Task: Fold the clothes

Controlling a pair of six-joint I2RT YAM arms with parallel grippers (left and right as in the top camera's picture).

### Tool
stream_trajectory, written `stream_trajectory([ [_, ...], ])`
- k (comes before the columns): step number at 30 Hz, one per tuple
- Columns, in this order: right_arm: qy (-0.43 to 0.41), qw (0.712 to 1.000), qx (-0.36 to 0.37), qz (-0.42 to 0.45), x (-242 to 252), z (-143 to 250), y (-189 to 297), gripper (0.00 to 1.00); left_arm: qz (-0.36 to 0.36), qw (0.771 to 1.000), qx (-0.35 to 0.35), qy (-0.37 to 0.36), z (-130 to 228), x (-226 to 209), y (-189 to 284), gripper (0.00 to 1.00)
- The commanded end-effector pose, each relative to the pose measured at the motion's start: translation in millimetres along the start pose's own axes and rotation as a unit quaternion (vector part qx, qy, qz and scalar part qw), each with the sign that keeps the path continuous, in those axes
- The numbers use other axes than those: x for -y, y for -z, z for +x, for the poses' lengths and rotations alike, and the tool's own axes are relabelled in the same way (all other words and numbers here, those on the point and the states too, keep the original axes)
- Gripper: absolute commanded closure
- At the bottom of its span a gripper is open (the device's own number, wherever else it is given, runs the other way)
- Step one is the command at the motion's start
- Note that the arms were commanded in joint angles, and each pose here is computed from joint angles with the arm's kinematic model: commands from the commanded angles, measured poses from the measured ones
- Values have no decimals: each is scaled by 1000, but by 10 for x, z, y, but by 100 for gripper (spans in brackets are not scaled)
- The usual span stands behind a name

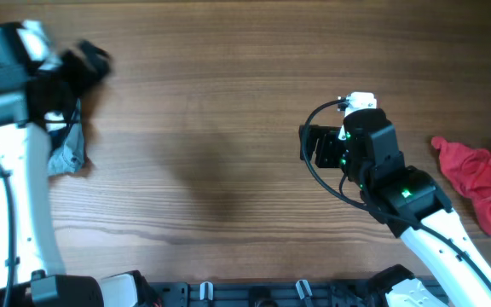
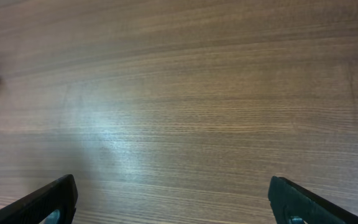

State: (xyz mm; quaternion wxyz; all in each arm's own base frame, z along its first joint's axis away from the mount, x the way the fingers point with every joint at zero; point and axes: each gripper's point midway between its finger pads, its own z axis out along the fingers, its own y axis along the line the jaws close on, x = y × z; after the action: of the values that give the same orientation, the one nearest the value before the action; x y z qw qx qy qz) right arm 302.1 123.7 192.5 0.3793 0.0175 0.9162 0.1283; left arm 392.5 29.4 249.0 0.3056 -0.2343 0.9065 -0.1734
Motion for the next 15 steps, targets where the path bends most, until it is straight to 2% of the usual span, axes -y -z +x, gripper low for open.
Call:
stream_trajectory([
  [1, 32, 999, -24, 3, 43, 10, -140, 1, 16, 992, -86, -89, 510, 322, -169, 0],
  [3, 21, 999, -48, 8, 165, -22, -210, 1, 21, 984, -113, -135, 700, 418, -181, 0],
  [8, -5, 995, -98, 14, 519, -262, -164, 1, 7, 971, -183, -153, 1085, 395, -101, 0],
  [14, -44, 992, -103, 55, 870, -312, 122, 1, -87, 946, -281, -133, 1496, -27, 169, 0],
  [15, -47, 992, -100, 60, 904, -316, 162, 1, -93, 943, -291, -131, 1536, -54, 201, 3],
])
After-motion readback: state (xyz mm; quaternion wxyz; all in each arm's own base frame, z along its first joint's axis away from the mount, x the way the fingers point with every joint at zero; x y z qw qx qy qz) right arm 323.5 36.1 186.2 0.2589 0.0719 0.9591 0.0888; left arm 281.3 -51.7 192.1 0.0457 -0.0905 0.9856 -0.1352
